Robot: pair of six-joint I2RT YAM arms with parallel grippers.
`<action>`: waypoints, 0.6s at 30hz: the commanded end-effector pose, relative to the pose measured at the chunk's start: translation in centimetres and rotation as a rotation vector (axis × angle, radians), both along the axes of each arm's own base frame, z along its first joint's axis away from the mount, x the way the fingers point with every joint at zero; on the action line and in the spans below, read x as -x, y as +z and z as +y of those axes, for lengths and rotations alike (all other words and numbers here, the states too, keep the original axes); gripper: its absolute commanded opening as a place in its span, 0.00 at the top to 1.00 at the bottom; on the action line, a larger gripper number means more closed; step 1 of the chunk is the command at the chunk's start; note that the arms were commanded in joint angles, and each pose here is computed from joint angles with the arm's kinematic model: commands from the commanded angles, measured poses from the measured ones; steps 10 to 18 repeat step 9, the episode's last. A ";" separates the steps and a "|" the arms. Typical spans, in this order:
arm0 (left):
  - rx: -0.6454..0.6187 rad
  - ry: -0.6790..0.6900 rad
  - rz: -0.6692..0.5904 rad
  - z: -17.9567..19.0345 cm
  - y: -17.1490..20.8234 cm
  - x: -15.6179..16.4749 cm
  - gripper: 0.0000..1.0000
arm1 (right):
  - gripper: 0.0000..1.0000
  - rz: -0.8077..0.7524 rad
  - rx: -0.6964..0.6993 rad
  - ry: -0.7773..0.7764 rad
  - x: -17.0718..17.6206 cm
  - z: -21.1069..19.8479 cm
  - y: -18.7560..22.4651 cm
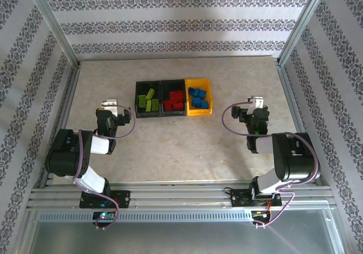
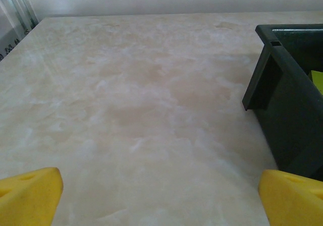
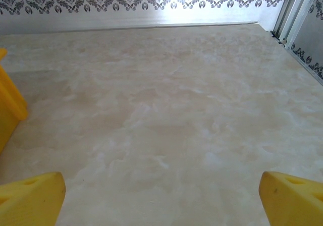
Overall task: Sort the legos into containers by color
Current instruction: Reset both arms
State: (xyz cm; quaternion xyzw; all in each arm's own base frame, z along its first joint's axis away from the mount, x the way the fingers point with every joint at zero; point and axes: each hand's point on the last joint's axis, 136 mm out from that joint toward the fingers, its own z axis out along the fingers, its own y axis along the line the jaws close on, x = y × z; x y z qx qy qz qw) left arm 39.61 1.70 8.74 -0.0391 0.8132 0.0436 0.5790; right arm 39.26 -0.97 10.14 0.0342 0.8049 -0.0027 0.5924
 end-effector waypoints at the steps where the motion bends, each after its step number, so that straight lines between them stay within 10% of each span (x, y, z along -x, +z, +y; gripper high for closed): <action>1: -0.008 -0.017 0.002 -0.2 0.1 -0.4 0.00 | 0.02 -0.025 -0.009 -0.003 -0.4 0.2 0.7; 18: -0.007 -0.017 0.003 -0.2 0.1 -0.4 0.00 | 0.02 -0.024 -0.009 -0.004 -0.4 0.2 0.6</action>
